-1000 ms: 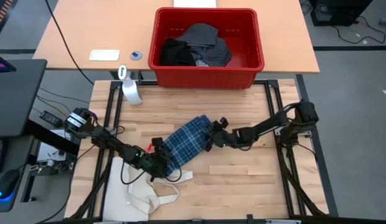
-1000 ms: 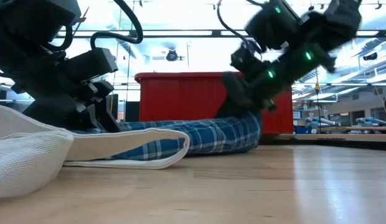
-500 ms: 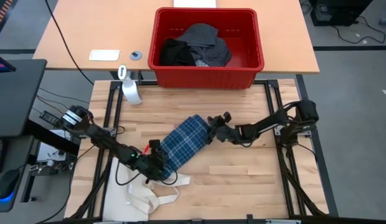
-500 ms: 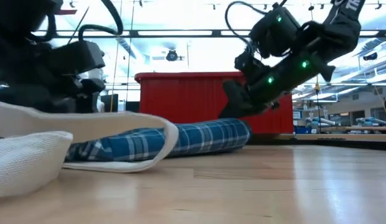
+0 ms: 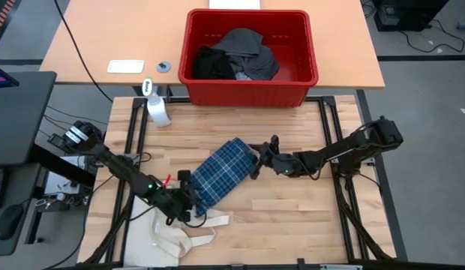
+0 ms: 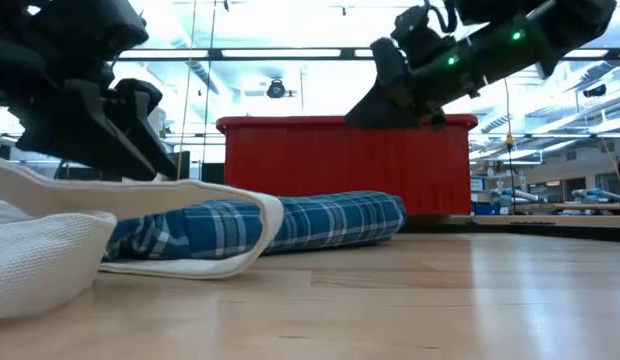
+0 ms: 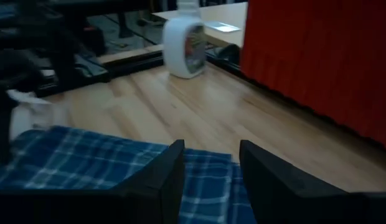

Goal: Fold Laundry from Bin
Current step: Fold the blue pants, then fold the gray short

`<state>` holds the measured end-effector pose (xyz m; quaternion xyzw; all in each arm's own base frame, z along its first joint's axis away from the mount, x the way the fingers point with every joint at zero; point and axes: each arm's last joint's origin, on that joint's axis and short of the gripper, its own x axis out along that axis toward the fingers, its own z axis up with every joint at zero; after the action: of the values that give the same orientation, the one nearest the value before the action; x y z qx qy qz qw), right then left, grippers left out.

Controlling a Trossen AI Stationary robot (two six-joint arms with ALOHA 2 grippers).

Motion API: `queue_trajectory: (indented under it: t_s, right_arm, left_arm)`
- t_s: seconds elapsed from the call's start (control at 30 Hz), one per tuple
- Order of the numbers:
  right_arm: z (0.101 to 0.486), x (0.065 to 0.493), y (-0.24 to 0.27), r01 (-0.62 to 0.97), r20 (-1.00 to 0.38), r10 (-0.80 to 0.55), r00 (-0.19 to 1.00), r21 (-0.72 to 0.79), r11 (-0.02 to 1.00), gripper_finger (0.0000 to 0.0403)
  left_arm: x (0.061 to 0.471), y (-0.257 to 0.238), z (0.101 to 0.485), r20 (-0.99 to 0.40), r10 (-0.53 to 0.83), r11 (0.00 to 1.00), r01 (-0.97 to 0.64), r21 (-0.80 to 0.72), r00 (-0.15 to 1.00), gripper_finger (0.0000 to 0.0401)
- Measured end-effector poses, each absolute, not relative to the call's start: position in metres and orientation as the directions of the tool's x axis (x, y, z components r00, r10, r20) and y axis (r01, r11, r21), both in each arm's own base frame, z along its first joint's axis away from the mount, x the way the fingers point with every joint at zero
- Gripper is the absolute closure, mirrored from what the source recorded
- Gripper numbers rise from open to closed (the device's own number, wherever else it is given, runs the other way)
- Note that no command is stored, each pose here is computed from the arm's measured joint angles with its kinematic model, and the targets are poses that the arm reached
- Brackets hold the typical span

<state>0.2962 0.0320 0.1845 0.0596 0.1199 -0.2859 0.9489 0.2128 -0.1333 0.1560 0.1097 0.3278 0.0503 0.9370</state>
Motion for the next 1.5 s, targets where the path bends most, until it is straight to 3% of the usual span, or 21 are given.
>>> queue_trajectory:
  t_s: [0.27, 0.43, 0.7, 0.93, 1.23, 1.37, 1.5]
  right_arm:
    - [0.181, 0.317, 0.060, 0.503, -0.323, -0.482, 0.814, -0.024, 0.864, 0.0243]
    - [0.167, 0.342, 0.062, 0.497, -0.454, -0.492, 0.743, -0.118, 0.860, 0.0243]
    - [0.140, 0.349, 0.054, 0.564, -0.611, -0.501, 0.613, -0.104, 0.819, 0.0243]
    - [0.142, 0.346, 0.070, 0.600, -0.577, -0.513, 0.636, -0.048, 0.799, 0.0243]
    - [0.160, 0.344, 0.098, 0.568, -0.487, -0.479, 0.730, 0.042, 0.822, 0.0243]
    - [0.193, 0.346, 0.107, 0.529, -0.434, -0.448, 0.781, 0.079, 0.845, 0.0243]
    - [0.232, 0.352, 0.105, 0.494, -0.378, -0.440, 0.815, 0.056, 0.867, 0.0243]
  left_arm:
    - [0.221, -0.120, 0.158, -0.585, 0.234, 0.958, -0.084, 0.273, 0.776, 0.0221]
    - [0.231, -0.099, 0.147, -0.670, 0.234, 0.967, -0.098, 0.234, 0.704, 0.0221]
    - [0.237, -0.070, 0.138, -0.713, 0.337, 0.930, -0.100, 0.354, 0.615, 0.0221]
    - [0.244, -0.045, 0.140, -0.666, 0.467, 0.809, 0.023, 0.587, 0.582, 0.0221]
    - [0.243, -0.034, 0.144, -0.647, 0.524, 0.692, 0.165, 0.702, 0.555, 0.0221]
    - [0.237, -0.047, 0.166, -0.573, 0.579, 0.626, 0.134, 0.768, 0.580, 0.0221]
    - [0.235, -0.061, 0.196, -0.508, 0.499, 0.694, 0.027, 0.720, 0.702, 0.0221]
